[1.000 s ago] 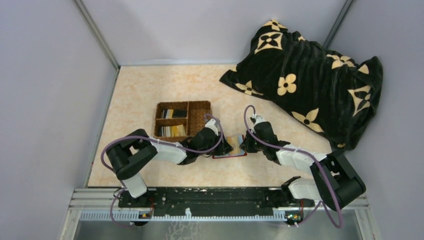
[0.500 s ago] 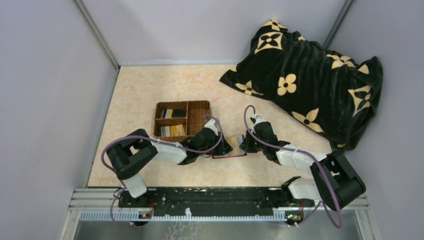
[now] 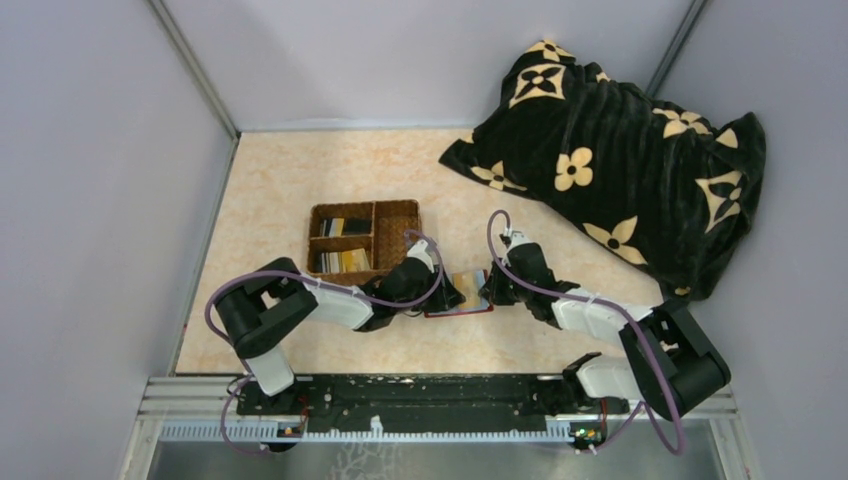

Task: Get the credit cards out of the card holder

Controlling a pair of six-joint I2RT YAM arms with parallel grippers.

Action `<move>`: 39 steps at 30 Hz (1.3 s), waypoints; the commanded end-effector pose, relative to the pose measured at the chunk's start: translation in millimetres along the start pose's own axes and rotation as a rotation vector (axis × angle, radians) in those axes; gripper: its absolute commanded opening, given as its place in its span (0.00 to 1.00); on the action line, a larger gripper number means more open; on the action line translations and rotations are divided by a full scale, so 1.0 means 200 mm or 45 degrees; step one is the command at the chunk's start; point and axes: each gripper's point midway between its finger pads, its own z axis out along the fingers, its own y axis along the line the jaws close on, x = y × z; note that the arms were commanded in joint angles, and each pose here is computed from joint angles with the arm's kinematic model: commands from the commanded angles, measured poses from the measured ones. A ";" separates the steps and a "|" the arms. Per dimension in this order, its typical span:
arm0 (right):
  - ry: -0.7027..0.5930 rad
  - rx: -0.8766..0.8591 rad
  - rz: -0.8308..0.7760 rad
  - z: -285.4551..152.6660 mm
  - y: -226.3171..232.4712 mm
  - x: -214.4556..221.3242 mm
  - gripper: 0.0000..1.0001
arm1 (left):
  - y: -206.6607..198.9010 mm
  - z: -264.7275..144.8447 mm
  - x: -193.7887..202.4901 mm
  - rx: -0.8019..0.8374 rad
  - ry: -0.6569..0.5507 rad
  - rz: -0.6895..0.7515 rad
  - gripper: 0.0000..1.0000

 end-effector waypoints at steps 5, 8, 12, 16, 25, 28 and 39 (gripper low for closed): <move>0.221 0.106 0.007 0.00 -0.11 0.22 0.00 | 0.04 0.02 0.05 0.005 0.028 -0.019 0.38; 0.221 0.110 0.007 0.00 -0.12 0.22 0.00 | 0.02 0.01 0.04 0.041 0.006 -0.019 0.38; 0.218 0.119 0.013 0.00 -0.12 0.22 0.00 | -0.02 0.01 0.04 0.098 0.016 -0.013 0.38; 0.210 0.122 0.016 0.00 -0.12 0.22 0.00 | -0.06 0.01 0.04 0.149 0.013 -0.009 0.38; 0.205 0.110 0.012 -0.01 -0.12 0.22 0.00 | -0.06 0.05 0.07 0.208 0.002 -0.065 0.37; 0.205 0.106 0.008 0.00 -0.12 0.21 0.00 | -0.05 0.06 0.08 0.202 0.008 -0.067 0.36; 0.205 0.103 0.007 0.00 -0.11 0.21 0.00 | -0.05 0.05 0.08 0.200 0.000 -0.062 0.18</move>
